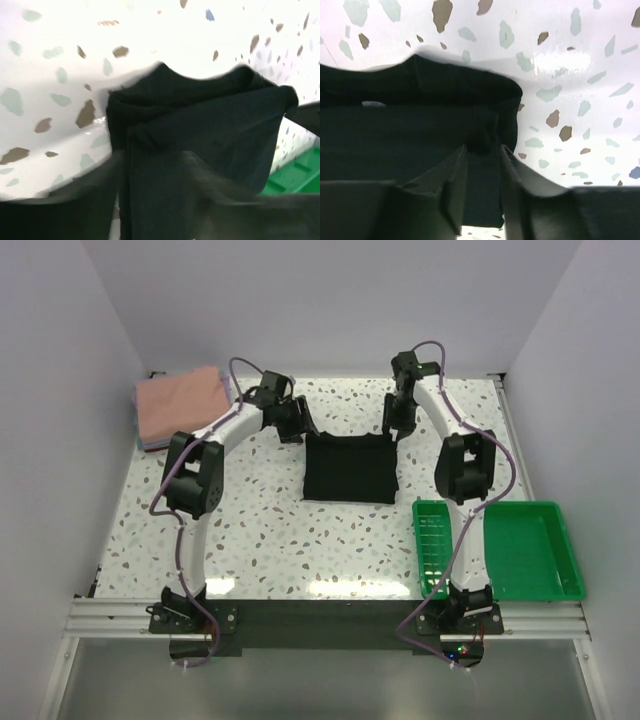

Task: Fold and stack the t-shirts
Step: Fold the tshirt, then neatly place the folded tshirt to the corner

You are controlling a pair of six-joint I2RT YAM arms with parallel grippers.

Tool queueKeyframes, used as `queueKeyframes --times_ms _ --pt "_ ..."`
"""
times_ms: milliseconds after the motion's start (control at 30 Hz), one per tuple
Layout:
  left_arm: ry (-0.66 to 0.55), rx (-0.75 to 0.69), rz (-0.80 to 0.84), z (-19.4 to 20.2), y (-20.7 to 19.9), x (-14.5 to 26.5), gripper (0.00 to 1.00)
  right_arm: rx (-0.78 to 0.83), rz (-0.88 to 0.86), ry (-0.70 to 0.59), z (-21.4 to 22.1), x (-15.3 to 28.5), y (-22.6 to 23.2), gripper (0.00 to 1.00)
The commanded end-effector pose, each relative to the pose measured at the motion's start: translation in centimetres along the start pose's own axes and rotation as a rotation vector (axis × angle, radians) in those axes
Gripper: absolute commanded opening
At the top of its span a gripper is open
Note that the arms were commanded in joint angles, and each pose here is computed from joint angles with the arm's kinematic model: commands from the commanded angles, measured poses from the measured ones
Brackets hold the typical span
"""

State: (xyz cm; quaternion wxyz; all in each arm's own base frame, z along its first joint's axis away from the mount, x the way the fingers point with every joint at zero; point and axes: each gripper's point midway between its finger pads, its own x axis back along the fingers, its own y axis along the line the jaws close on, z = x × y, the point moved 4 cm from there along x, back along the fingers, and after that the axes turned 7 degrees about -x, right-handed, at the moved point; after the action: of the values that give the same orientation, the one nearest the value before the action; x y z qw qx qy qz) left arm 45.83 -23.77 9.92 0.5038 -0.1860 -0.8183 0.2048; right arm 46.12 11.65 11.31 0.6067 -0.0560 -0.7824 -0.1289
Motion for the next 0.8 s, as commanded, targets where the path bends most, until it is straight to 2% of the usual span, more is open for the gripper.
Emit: queueKeyframes --times_ms 0,100,167,333,433,600,767 --pt "-0.18 0.006 -0.071 -4.6 0.3 2.4 0.67 -0.006 -0.058 -0.057 -2.2 1.5 0.6 0.43" --pt "-0.295 -0.023 -0.115 -6.3 -0.3 5.1 0.84 -0.002 -0.099 -0.09 -2.7 3.3 1.2 0.57" --pt "-0.356 -0.052 -0.106 -7.0 -1.1 7.2 0.88 -0.002 -0.129 -0.119 -2.9 4.3 1.5 0.59" --pt "-0.334 -0.119 -0.025 -4.7 -1.4 7.5 0.89 0.02 -0.233 -0.168 -1.6 7.4 2.4 0.63" --pt "-0.321 -0.138 0.044 -2.4 -1.3 7.6 0.89 0.053 -0.274 -0.143 0.5 7.7 3.3 0.63" --pt "-0.294 -0.161 0.129 1.2 -0.9 7.8 0.89 0.13 -0.302 -0.02 6.1 6.2 5.4 0.62" --pt "-0.243 -0.207 0.3 3.9 -1.6 6.8 0.9 0.081 -0.402 0.072 9.3 4.3 6.7 0.62"
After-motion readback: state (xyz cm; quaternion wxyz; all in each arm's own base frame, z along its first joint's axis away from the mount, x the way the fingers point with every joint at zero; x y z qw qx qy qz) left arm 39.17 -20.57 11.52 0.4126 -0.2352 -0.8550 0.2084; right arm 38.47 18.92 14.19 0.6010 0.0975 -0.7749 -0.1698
